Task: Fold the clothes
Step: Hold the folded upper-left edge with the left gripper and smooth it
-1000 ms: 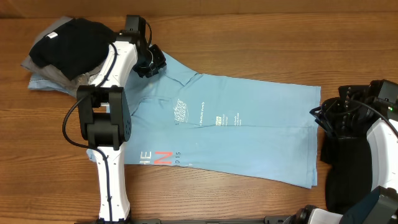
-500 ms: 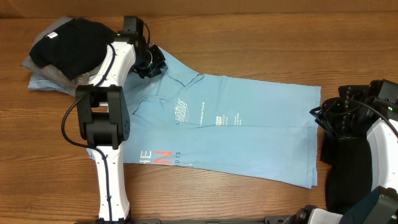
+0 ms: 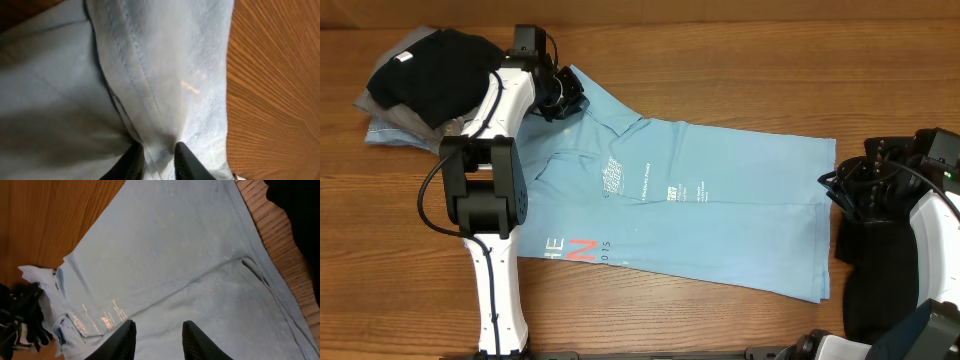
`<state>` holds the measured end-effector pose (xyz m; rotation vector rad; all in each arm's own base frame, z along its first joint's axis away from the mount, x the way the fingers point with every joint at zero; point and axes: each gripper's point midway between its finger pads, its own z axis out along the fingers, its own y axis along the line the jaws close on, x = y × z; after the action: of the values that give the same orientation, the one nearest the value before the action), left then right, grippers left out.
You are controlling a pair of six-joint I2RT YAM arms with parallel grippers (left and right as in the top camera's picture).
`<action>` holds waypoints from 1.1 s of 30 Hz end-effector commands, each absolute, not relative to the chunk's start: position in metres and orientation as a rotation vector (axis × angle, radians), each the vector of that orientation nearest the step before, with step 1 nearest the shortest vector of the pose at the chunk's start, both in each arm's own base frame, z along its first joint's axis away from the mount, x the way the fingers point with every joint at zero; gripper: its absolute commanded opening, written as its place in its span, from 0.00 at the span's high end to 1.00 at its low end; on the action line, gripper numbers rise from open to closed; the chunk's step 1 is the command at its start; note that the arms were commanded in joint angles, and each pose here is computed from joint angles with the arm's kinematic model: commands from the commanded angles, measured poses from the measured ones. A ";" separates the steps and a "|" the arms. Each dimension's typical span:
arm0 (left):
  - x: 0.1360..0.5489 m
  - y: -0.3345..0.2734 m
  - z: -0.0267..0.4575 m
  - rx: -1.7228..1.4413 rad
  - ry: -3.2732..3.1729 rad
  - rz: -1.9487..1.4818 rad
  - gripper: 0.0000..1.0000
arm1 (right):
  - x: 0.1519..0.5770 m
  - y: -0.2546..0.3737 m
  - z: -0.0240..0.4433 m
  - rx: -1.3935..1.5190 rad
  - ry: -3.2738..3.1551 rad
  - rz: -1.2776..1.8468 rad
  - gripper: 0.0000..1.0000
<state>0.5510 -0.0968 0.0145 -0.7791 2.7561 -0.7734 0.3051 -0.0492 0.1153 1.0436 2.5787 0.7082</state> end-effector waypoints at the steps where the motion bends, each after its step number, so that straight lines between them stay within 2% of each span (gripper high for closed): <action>1: 0.545 -0.103 0.003 -0.797 2.786 -0.813 0.77 | 0.308 -0.051 0.121 1.018 2.572 0.687 0.66; 4: 0.540 -0.105 0.003 -0.808 2.805 -0.841 0.76 | 0.308 -0.050 0.121 1.018 2.572 0.688 0.66; 7: 0.542 -0.103 0.003 -0.806 2.797 -0.837 0.68 | 0.308 -0.051 0.121 1.017 2.572 0.687 0.66; 10: 0.548 -0.103 0.005 -0.789 2.773 -0.843 0.65 | 0.308 -0.051 0.121 1.017 2.572 0.687 0.66; 15: 0.551 -0.100 0.002 -0.768 2.767 -0.756 0.65 | 0.308 -0.050 0.121 1.017 2.572 0.688 0.66; 20: 0.551 -0.103 0.001 -0.729 2.774 -0.738 0.72 | 0.308 -0.050 0.121 1.018 2.573 0.688 0.66; 25: 0.551 -0.102 0.000 -0.726 2.775 -0.720 0.72 | 0.308 -0.050 0.121 1.018 2.573 0.688 0.66; 33: 0.552 -0.102 0.000 -0.704 2.774 -0.705 0.93 | 0.308 -0.050 0.121 1.018 2.572 0.688 0.66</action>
<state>0.5551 -0.1007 0.0135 -0.7242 2.7475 -0.7340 0.3044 -0.0489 0.1151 1.0457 2.5816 0.7081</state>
